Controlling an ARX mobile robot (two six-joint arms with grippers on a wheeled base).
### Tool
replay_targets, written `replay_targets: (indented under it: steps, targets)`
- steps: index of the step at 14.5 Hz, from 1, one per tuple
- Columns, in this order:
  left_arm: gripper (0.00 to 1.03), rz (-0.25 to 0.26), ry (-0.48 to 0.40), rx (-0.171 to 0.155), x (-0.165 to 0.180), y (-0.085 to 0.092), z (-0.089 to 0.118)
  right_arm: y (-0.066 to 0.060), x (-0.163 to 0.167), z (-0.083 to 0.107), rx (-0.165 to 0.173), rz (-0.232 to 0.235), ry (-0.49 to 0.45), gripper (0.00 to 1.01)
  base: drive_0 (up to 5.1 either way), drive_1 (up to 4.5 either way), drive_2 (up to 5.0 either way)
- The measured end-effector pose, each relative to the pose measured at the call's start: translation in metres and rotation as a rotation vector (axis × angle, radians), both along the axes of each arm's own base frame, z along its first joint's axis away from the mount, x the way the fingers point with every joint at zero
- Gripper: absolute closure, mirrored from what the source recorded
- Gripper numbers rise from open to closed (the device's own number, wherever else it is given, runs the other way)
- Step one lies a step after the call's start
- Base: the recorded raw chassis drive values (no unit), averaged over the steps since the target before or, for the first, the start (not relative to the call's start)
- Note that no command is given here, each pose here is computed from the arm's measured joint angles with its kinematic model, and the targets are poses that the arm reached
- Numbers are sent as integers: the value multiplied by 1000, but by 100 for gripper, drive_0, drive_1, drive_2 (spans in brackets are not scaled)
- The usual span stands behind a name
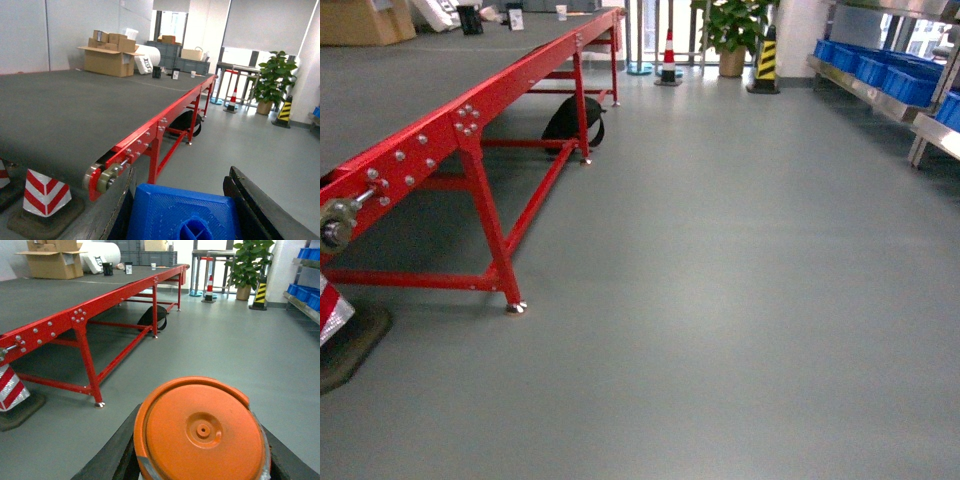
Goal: Sort blue parts and orange caps into right shelf containers
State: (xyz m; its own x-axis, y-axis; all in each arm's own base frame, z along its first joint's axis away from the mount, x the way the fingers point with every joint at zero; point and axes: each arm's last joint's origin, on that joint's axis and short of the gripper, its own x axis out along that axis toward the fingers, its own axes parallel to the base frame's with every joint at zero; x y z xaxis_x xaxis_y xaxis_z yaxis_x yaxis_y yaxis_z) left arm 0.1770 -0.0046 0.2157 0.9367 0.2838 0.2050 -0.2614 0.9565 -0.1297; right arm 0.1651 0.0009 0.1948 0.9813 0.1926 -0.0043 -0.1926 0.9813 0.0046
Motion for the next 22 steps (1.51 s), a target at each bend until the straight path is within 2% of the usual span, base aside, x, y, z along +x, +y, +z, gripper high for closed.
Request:
replay_targets:
  steps: [3, 5, 7, 22]
  targets:
    - [56, 0, 3, 0, 0, 0, 0, 0, 0, 0, 0, 0, 2, 57, 474, -109, -370]
    - [56, -17, -4, 2, 0, -2, 0, -1, 0, -2, 0, -13, 13, 57, 0, 0, 0]
    - [56, 3, -1, 0, 0, 0, 0, -1, 0, -1, 0, -7, 5, 57, 0, 0, 0]
    - [56, 1, -7, -1, -1, 0, 1, -1, 0, -1, 0, -8, 2, 57, 0, 0, 0]
